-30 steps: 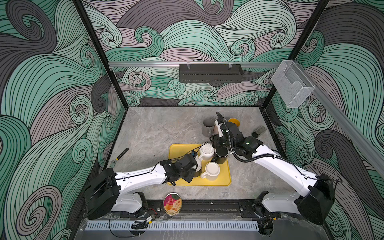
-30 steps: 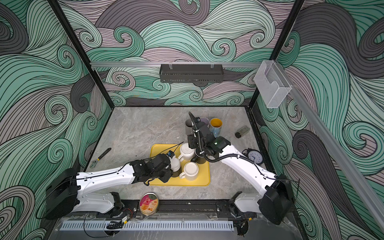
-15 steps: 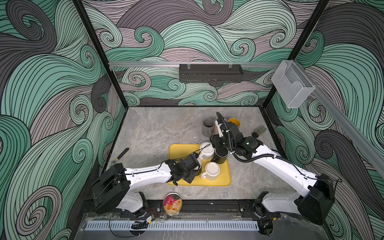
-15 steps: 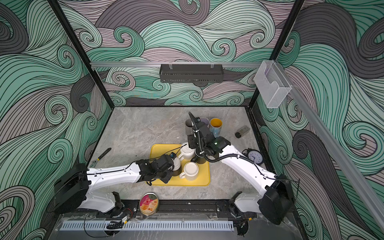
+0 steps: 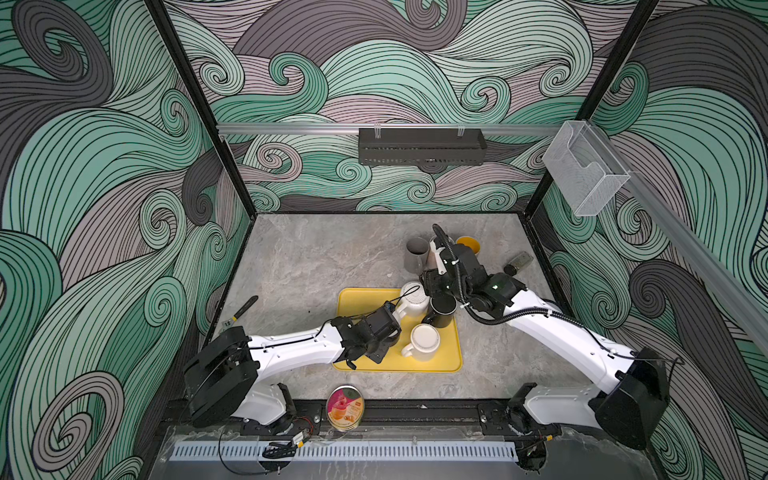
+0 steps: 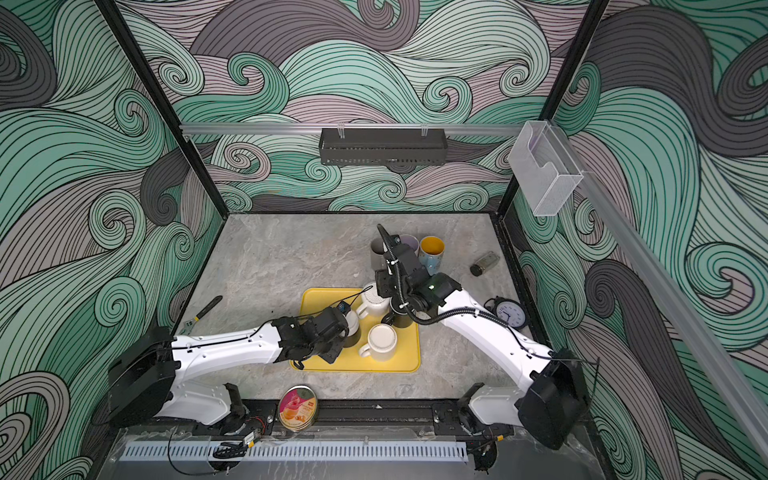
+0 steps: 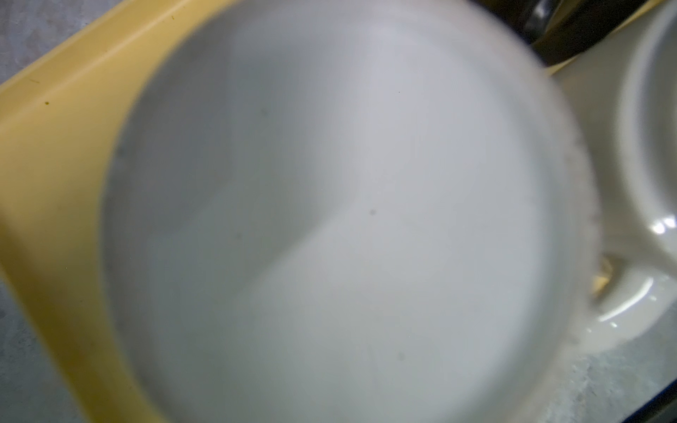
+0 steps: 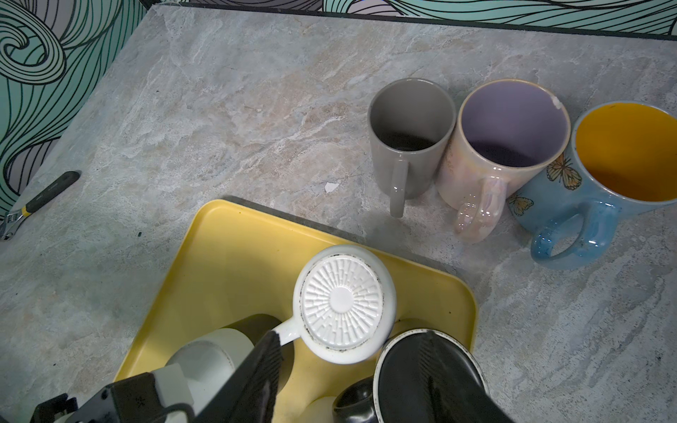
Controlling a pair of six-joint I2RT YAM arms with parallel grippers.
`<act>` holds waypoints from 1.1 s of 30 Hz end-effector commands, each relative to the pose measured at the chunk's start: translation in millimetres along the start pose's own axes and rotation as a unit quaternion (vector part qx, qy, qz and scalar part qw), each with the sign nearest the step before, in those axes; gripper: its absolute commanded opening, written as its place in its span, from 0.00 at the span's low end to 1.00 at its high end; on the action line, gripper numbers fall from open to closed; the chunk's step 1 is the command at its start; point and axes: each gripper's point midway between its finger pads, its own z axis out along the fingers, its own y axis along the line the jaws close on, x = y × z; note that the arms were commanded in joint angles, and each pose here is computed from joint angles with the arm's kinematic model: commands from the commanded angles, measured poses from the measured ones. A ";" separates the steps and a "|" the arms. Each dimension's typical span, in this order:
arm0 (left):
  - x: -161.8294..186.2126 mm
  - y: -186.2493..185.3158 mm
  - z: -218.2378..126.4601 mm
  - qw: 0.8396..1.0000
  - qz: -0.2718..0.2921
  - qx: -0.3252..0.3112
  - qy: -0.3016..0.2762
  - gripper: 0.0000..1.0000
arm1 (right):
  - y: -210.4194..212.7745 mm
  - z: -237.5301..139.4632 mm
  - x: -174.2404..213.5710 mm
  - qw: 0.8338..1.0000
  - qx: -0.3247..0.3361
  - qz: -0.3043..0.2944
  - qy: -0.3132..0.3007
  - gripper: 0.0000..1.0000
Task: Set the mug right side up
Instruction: 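Grasp the white-and-black mug with the left gripper and lift it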
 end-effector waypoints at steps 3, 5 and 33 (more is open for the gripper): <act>-34.4 3.3 -57.0 0.996 -0.013 0.017 -0.087 0.00 | 3.0 -4.6 -2.9 1.000 -0.010 0.008 -0.008 0.61; -40.6 9.4 -79.5 0.993 -0.015 0.018 -0.113 0.00 | 2.2 -6.1 -5.0 1.000 -0.009 0.009 -0.014 0.61; -180.1 35.9 -283.0 0.779 -0.165 0.379 -0.471 0.00 | 25.4 -17.1 -23.4 0.986 -0.114 0.055 -0.113 0.65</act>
